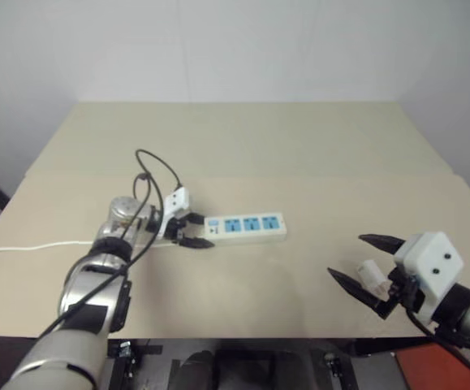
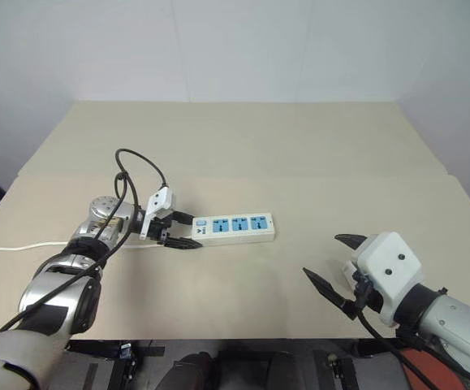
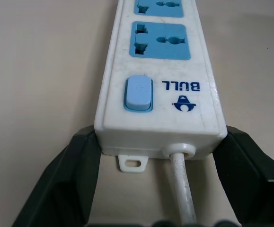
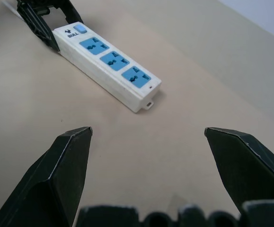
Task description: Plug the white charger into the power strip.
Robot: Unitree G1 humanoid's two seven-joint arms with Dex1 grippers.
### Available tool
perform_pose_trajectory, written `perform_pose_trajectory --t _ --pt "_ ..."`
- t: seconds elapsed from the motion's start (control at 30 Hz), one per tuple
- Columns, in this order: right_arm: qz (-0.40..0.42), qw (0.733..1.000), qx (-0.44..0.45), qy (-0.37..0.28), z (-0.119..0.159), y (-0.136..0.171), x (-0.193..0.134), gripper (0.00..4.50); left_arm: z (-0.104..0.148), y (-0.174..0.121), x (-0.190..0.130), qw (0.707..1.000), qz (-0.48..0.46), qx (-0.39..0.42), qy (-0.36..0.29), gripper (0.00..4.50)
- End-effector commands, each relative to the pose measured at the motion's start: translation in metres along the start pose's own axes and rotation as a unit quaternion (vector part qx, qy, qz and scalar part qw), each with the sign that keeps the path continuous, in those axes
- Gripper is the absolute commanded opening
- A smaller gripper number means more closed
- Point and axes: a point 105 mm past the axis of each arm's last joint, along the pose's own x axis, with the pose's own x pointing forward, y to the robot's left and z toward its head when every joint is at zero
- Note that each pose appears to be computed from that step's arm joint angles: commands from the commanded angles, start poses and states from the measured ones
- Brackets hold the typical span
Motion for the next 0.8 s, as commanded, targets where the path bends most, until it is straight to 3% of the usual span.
perform_pose_trajectory --t 0.03,0.2,0.37,0.8 --pt "-0.005 1.000 -0.014 -0.015 0.006 -0.002 -0.001 4.50 0.007 -0.004 -0.002 1.000 -0.016 0.012 -0.023 4.48" --pt "-0.005 1.000 -0.011 -0.017 0.005 -0.002 -0.001 4.50 0.022 -0.001 -0.005 0.992 0.026 0.062 -0.107 4.48" --pt "-0.003 1.000 -0.009 -0.023 0.007 -0.002 0.000 4.50 0.022 -0.011 -0.010 0.987 -0.002 0.062 -0.151 4.48" --pt "0.005 1.000 -0.010 -0.029 0.015 -0.010 -0.006 4.50 0.004 -0.019 -0.001 0.976 0.028 0.029 -0.214 4.48"
